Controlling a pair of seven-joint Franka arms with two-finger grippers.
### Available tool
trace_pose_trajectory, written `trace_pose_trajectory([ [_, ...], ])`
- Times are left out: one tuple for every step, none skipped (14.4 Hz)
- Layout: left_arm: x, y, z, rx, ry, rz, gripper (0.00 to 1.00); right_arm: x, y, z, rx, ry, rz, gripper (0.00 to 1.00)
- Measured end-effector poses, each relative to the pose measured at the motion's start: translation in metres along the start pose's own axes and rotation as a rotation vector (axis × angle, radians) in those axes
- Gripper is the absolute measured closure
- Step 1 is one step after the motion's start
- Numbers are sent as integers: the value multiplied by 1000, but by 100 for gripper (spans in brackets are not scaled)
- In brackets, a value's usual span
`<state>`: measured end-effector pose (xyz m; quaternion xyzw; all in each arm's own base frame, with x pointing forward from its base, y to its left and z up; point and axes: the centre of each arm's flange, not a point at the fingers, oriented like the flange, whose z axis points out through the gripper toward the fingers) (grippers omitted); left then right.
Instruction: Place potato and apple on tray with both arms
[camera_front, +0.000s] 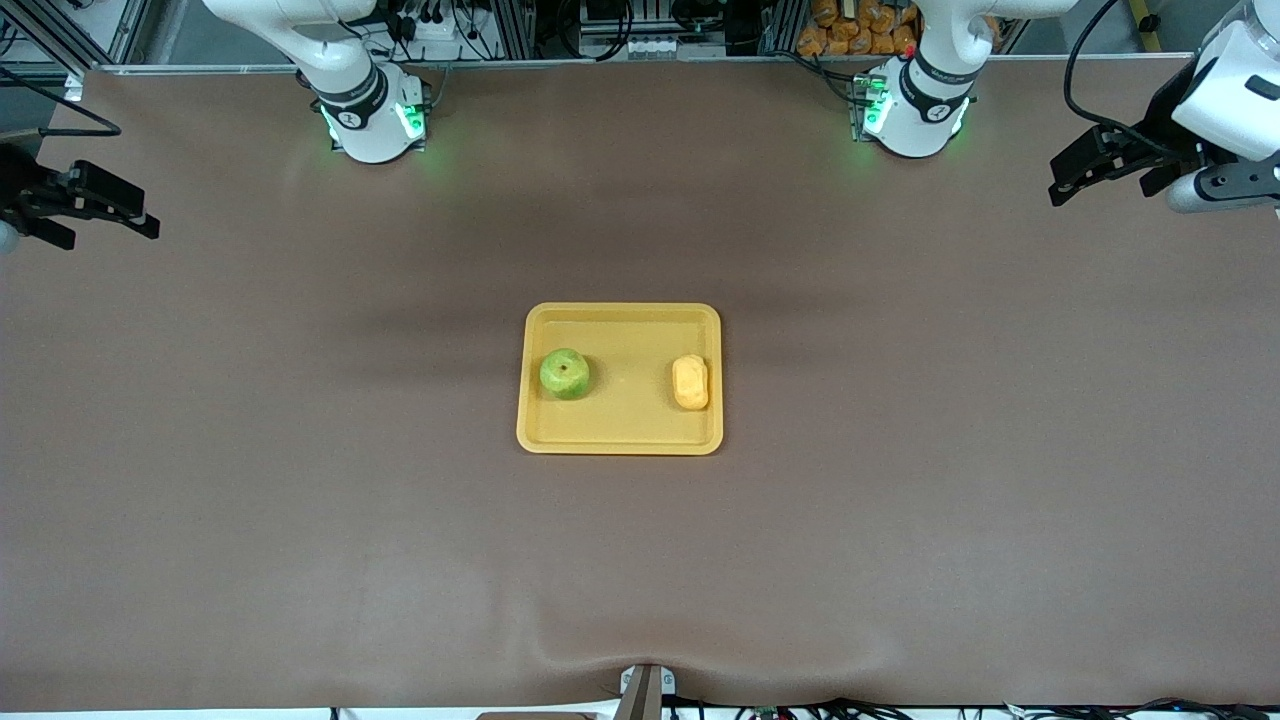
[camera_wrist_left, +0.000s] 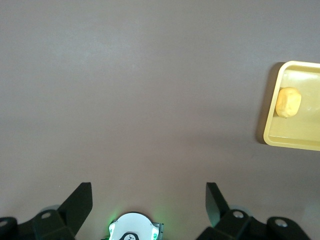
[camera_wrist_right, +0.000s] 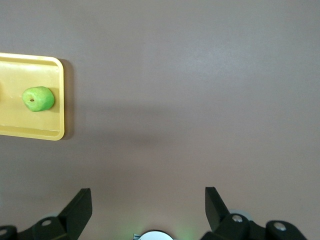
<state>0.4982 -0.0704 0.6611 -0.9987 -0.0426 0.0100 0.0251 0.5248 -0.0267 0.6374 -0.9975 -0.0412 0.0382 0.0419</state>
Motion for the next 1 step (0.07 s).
trace_pose_trajectory([
  [0, 0, 0, 0, 0, 0, 0, 0, -1, 0, 0, 0, -2, 0],
])
